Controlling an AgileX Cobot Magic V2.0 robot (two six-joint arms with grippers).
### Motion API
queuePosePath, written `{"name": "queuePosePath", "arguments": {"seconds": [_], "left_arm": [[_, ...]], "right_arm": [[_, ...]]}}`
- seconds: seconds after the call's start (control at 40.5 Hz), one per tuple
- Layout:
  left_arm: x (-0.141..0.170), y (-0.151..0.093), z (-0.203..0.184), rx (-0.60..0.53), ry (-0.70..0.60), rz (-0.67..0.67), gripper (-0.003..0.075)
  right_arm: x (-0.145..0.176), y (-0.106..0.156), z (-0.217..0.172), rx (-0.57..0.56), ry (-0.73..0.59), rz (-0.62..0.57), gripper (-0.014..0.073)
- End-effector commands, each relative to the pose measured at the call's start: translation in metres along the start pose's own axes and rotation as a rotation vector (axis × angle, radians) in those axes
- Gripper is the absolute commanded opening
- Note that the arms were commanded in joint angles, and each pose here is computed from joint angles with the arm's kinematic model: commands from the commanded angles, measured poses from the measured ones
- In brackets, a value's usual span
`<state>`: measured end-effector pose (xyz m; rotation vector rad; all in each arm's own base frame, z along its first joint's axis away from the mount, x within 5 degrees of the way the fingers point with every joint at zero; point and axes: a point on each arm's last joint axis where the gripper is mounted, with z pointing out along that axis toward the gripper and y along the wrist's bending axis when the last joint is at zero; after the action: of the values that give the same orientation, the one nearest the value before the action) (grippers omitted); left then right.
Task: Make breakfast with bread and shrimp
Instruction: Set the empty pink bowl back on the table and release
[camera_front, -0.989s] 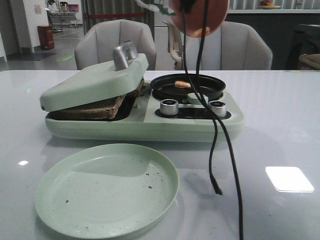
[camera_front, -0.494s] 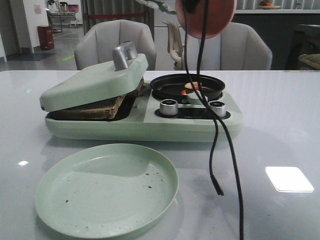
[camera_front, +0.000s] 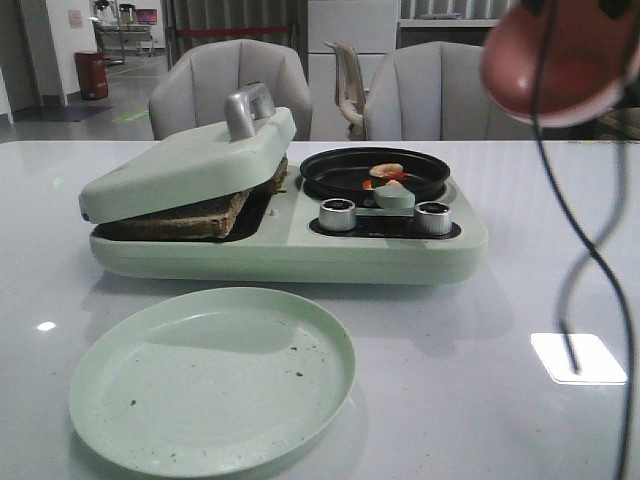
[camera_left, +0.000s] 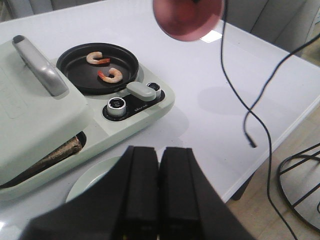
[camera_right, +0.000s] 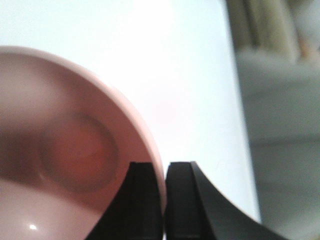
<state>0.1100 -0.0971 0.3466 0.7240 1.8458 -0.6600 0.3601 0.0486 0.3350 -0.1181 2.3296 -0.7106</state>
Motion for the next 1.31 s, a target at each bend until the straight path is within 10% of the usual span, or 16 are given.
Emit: {"name": "queuePosePath", "arguments": {"seconds": [0.0, 0.346, 0.939, 1.285], "left_arm": [[-0.014, -0.001, -0.005, -0.01, -0.083, -0.011, 0.0101], [-0.014, -0.001, -0.005, -0.01, -0.083, -0.011, 0.0101], [-0.013, 0.0, -0.002, -0.01, -0.072, -0.014, 0.0101], [-0.013, 0.0, -0.002, -0.008, -0.071, -0.016, 0.0101]], "right_arm": [[0.026, -0.037, -0.004, -0.08, 0.024, 0.091, 0.0042], [0.125, -0.072, 0.062, -0.46, 0.324, 0.418, 0.0042], [0.143, -0.048, 0.114, -0.493, 0.351, 0.522, 0.0055], [0.137, -0.054, 0.104, -0.498, 0.328, 0.531, 0.0462]]}}
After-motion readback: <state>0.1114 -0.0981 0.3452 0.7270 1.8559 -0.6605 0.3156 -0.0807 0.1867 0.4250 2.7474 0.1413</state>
